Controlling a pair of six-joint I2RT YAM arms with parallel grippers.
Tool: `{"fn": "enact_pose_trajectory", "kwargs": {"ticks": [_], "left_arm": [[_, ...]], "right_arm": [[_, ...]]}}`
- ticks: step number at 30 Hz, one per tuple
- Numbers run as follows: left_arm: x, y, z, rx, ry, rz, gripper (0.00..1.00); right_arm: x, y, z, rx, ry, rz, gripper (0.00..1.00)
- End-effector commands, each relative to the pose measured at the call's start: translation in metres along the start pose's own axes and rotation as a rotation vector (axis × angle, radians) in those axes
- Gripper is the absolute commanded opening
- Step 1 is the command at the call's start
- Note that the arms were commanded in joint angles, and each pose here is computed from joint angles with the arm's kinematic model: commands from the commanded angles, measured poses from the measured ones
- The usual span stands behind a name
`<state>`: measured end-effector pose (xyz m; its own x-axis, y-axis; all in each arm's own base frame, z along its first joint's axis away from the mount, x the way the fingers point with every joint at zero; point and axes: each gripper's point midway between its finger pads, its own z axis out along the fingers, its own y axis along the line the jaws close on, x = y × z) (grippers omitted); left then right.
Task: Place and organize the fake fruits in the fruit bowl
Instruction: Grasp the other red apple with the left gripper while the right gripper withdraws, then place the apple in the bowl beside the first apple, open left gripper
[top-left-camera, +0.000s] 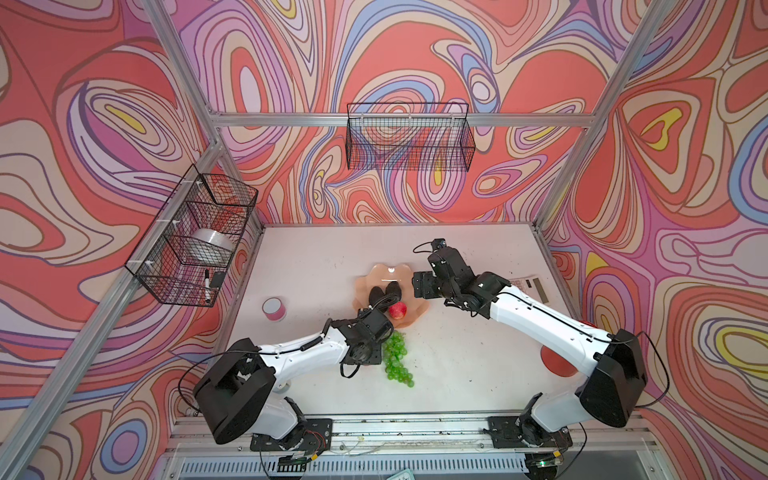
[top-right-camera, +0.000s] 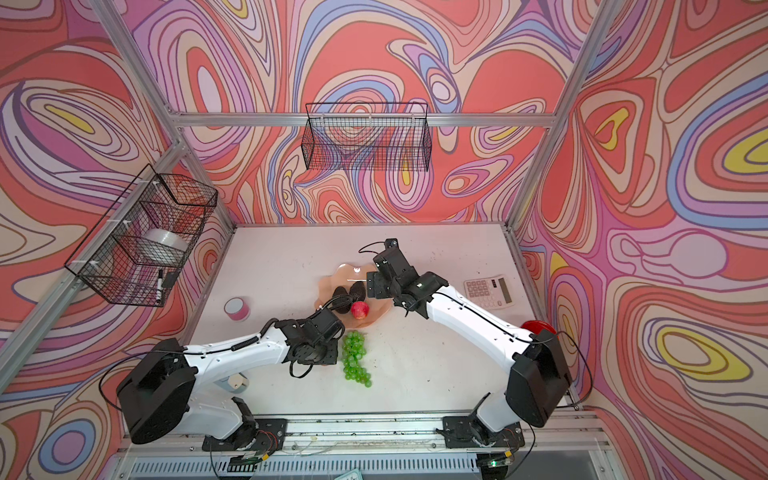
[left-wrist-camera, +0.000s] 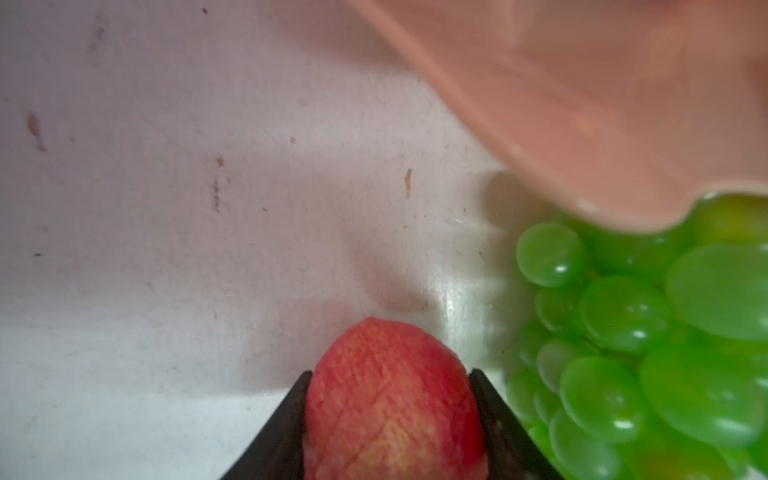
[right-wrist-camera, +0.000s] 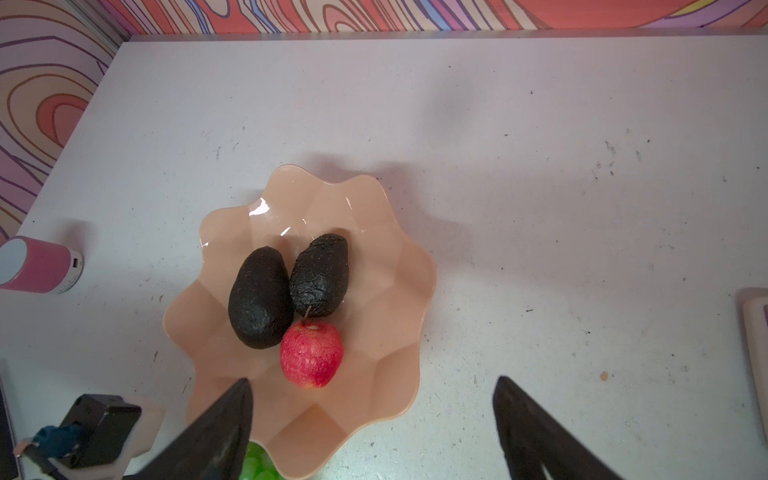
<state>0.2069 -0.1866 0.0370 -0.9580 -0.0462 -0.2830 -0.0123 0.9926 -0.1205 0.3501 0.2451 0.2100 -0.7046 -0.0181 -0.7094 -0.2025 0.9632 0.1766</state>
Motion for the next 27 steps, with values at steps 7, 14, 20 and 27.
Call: {"fn": "enact_pose_trajectory", "kwargs": {"ticks": [7,14,20,27], "left_arm": [[-0.042,-0.003,-0.076,0.076,-0.184,0.057,0.44],[-0.091,-0.038,-0.091,0.173,-0.263,0.089,0.44],[-0.107,-0.065,-0.053,0.182,-0.195,0.110,0.44],[-0.108,-0.065,-0.020,0.139,-0.148,0.090,0.48]], "right_arm": [[-0.002,-0.005,-0.003,0.010,-0.012,0.008,0.93],[0.004,-0.012,-0.011,0.021,-0.010,0.023,0.94],[0.013,-0.021,-0.021,0.038,-0.002,0.040,0.94],[0.024,-0.028,-0.028,0.042,0.012,0.060,0.93]]}}
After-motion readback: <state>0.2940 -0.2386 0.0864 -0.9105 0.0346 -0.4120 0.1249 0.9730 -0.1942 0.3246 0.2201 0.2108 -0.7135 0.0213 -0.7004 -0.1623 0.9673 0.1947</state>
